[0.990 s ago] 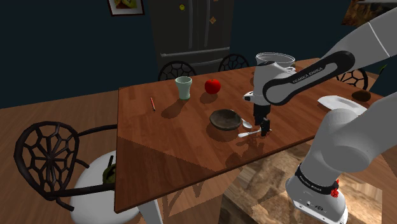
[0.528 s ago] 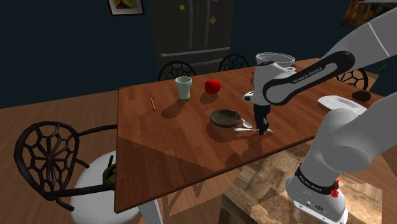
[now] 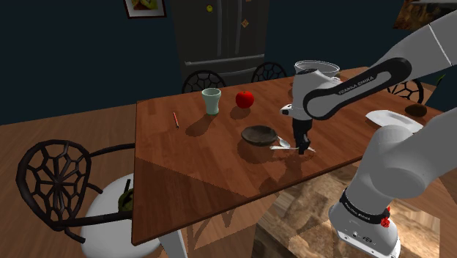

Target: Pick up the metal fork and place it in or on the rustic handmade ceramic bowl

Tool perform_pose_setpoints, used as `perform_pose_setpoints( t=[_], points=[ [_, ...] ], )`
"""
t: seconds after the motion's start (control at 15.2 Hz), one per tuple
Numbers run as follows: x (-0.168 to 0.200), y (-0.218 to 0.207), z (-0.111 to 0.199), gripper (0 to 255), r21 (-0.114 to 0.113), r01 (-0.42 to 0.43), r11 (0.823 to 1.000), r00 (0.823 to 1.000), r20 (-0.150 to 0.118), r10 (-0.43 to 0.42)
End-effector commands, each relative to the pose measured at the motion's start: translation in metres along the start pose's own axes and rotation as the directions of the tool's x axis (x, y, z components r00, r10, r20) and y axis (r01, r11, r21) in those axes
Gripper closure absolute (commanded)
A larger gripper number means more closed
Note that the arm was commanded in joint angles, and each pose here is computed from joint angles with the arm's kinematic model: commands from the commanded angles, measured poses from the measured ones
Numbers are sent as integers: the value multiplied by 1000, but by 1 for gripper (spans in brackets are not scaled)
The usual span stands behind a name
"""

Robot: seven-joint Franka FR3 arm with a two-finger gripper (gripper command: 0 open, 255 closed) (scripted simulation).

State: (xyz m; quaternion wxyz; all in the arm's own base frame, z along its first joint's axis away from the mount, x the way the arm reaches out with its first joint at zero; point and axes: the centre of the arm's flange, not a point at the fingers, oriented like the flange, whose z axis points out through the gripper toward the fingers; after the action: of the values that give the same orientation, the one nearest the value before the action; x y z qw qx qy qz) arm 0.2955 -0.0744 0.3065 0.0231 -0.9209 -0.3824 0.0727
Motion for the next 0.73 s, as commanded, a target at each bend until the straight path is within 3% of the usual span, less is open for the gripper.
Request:
perform_pose_setpoints(
  t=[0.0, 0.66],
  points=[
    [0, 0, -10, 255, 0, 0, 1000, 1000, 0, 0],
    [-7, -6, -62, 255, 0, 0, 1000, 1000, 0, 0]
  ],
)
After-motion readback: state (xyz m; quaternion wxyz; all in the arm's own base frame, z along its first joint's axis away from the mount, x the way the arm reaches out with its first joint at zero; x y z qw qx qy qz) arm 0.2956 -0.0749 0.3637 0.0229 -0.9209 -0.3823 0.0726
